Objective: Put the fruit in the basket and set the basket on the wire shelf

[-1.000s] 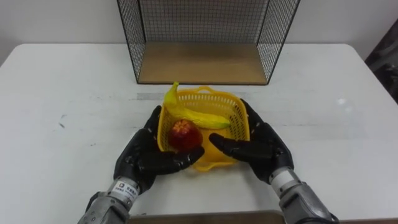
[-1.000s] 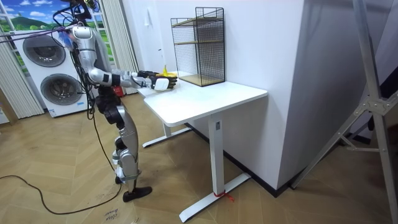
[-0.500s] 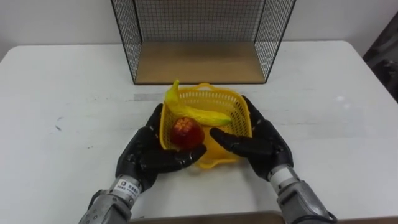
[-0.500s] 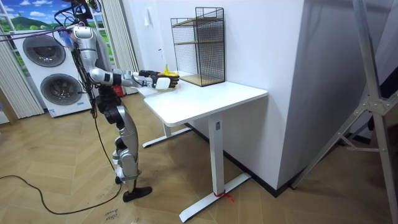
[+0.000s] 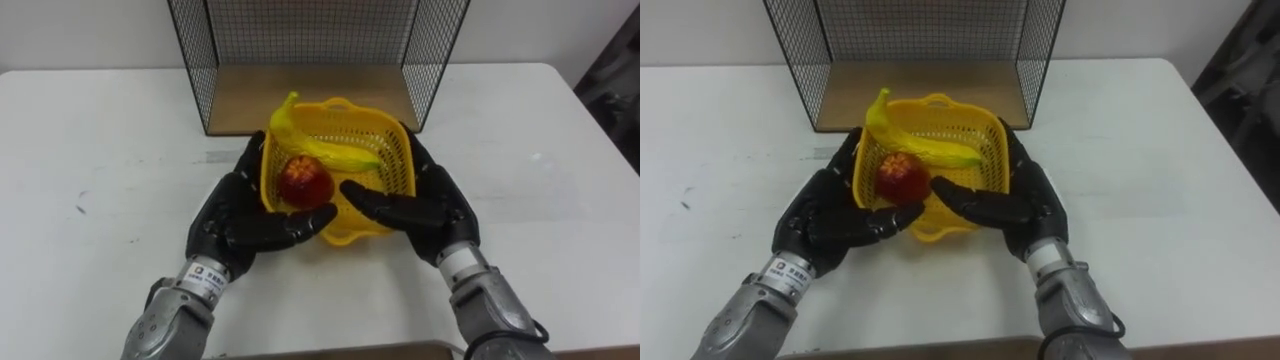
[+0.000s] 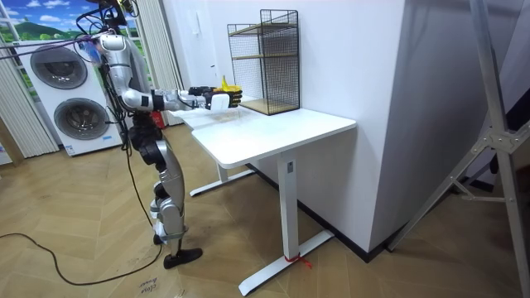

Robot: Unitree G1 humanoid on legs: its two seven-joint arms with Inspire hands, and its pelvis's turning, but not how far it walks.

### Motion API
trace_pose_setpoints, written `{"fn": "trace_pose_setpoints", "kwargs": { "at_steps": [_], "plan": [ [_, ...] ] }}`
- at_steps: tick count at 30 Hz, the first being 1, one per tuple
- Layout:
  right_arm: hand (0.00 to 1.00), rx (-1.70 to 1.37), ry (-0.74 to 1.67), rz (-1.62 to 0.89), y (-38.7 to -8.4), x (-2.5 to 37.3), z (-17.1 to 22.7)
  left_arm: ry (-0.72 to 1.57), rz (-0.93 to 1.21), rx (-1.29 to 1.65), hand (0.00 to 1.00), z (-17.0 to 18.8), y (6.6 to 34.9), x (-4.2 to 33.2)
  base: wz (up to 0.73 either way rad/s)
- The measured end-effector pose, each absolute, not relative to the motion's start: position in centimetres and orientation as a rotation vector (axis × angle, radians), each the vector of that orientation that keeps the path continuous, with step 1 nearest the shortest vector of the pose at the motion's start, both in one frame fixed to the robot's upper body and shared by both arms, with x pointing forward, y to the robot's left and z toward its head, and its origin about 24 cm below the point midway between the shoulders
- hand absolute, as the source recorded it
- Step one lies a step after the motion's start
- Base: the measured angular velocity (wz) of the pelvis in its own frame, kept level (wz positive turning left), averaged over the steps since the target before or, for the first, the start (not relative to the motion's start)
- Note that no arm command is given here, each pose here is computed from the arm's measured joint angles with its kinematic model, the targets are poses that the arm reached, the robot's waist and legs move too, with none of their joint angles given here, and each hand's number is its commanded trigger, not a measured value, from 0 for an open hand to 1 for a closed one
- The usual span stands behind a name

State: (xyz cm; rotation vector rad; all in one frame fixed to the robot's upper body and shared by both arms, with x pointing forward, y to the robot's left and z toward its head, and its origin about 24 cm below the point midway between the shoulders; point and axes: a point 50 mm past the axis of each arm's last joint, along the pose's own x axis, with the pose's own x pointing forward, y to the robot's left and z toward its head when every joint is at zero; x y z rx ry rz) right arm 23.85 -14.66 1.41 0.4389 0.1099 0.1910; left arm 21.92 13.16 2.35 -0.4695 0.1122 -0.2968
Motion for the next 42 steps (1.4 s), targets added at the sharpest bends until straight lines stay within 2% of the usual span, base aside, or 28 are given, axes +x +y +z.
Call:
{"fn": "trace_pose_setpoints", "kwargs": {
  "at_steps": [6,42],
  "plan": [
    [0.00,0.433,0.070,0.185,-14.8,24.1,2.3,0.068,-0.311,-0.467,0.00,3.2,13.0,22.6,0.00],
    [0.00,0.372,0.056,0.236,-14.7,24.8,3.1,0.075,-0.256,-0.470,0.00,2.8,13.9,22.9,-0.04]
  ]
}}
